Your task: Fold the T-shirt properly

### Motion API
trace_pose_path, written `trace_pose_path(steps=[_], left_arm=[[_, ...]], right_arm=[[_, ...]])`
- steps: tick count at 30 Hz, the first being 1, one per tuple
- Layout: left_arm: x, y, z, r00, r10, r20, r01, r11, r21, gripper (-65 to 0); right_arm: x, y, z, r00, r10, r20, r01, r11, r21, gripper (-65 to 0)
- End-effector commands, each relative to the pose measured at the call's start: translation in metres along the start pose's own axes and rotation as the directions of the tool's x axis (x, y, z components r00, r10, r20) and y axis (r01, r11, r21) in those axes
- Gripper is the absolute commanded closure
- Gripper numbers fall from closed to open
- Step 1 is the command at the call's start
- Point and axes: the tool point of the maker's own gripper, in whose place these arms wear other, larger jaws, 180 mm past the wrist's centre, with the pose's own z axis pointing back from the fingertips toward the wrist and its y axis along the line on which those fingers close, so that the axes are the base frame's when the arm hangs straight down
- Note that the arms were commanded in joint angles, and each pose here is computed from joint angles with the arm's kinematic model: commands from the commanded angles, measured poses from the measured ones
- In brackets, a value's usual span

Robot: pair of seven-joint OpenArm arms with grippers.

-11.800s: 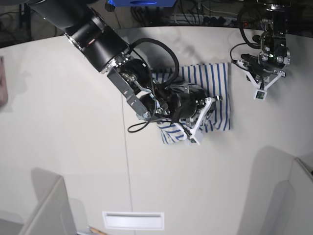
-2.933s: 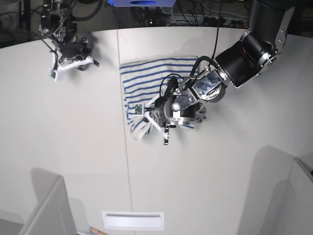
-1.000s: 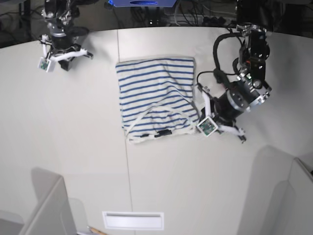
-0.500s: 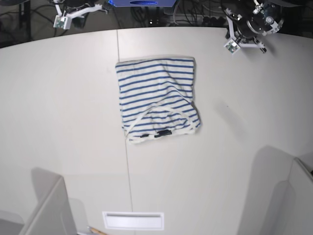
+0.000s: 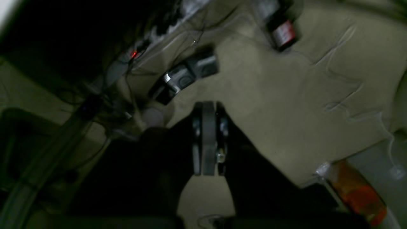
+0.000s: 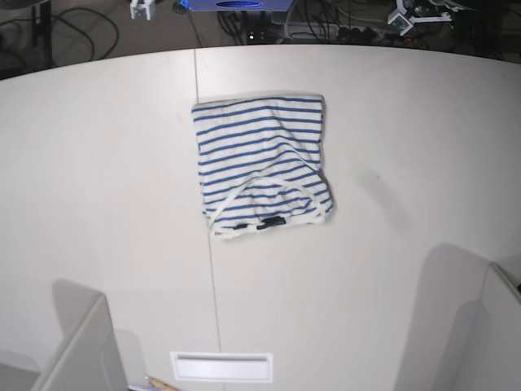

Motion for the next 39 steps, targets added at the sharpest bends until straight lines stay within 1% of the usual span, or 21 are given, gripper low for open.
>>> trace_pose_path(steps=[1, 3, 5, 9, 11, 13, 15, 17, 18, 20, 22, 24, 26, 28, 30, 34, 39], left_arm=[[-0.009, -0.011, -0.009, 1.000, -0.005, -0.014, 0.005, 0.999, -0.035, 0.0], [-0.022, -0.010, -0.032, 0.999, 0.010, -0.034, -0.011, 0.999, -0.053, 0.0], [-0.037, -0.009, -0.054, 0.997, 0.069, -0.045, -0.073, 0.994, -0.078, 0.0], [-0.048, -0.003, -0.090, 0.977, 0.211, -0.033, -0.214, 0.970, -0.113, 0.0], [-0.051, 0.005, -0.106, 0.958, 0.288, -0.005, -0.287, 0.953, -0.093, 0.0], [-0.052, 0.004, -0.126, 0.937, 0.347, 0.035, -0.343, 0.935, -0.091, 0.0], [-0.054, 0.000, -0.141, 0.924, 0.375, 0.074, -0.368, 0.925, -0.090, 0.0], [-0.055, 0.002, -0.152, 0.914, 0.387, 0.123, -0.380, 0.922, -0.074, 0.0], [-0.057, 0.004, -0.154, 0.914, 0.383, 0.135, -0.378, 0.924, -0.063, 0.0], [-0.056, 0.013, -0.156, 0.927, 0.342, 0.156, -0.340, 0.940, -0.036, 0.0], [-0.045, 0.018, -0.159, 0.946, 0.271, 0.178, -0.273, 0.962, -0.015, 0.0], [-0.028, 0.018, -0.167, 0.969, 0.173, 0.178, -0.177, 0.984, 0.006, 0.0], [-0.022, 0.020, -0.171, 0.982, 0.106, 0.157, -0.113, 0.993, 0.035, 0.0], [-0.015, 0.020, -0.174, 0.986, 0.063, 0.152, -0.070, 0.997, 0.042, 0.0], [-0.012, 0.017, -0.175, 0.987, 0.053, 0.154, -0.060, 0.997, 0.039, 0.0], [-0.003, 0.002, -0.180, 0.985, 0.054, 0.166, -0.057, 0.998, 0.013, 0.0], [0.006, 0.009, -0.179, 0.981, 0.057, 0.185, -0.063, 0.998, 0.024, 0.0]], right_arm=[[-0.017, 0.005, -0.005, 0.998, 0.030, -0.056, -0.029, 0.999, 0.018, 0.0], [-0.033, 0.012, -0.022, 0.989, 0.089, -0.118, -0.085, 0.996, 0.040, 0.0], [-0.048, 0.017, -0.040, 0.975, 0.134, -0.176, -0.127, 0.991, 0.052, 0.0], [-0.062, 0.012, -0.074, 0.954, 0.215, -0.208, -0.212, 0.977, 0.038, 0.0], [-0.071, 0.007, -0.089, 0.941, 0.249, -0.229, -0.250, 0.968, 0.026, 0.0], [-0.083, 0.003, -0.105, 0.926, 0.285, -0.248, -0.290, 0.957, 0.016, 0.0], [-0.096, 0.003, -0.118, 0.915, 0.314, -0.254, -0.322, 0.947, 0.010, 0.0], [-0.101, -0.003, -0.134, 0.910, 0.347, -0.230, -0.359, 0.933, -0.016, 0.0], [-0.103, -0.004, -0.140, 0.907, 0.362, -0.216, -0.376, 0.926, -0.026, 0.0], [-0.102, -0.011, -0.152, 0.901, 0.395, -0.178, -0.411, 0.910, -0.060, 0.0], [-0.095, -0.017, -0.157, 0.898, 0.420, -0.133, -0.433, 0.897, -0.092, 0.0], [-0.082, -0.018, -0.160, 0.893, 0.445, -0.075, -0.451, 0.885, -0.114, 0.0], [-0.067, -0.017, -0.162, 0.892, 0.450, -0.034, -0.451, 0.884, -0.124, 0.0], [-0.058, -0.023, -0.165, 0.893, 0.447, -0.044, -0.449, 0.883, -0.136, 0.0], [-0.059, -0.027, -0.165, 0.895, 0.440, -0.071, -0.446, 0.884, -0.142, 0.0], [-0.050, -0.029, -0.167, 0.895, 0.441, -0.066, -0.446, 0.882, -0.152, 0.0], [-0.040, -0.021, -0.169, 0.897, 0.440, -0.043, -0.441, 0.885, -0.148, 0.0]])
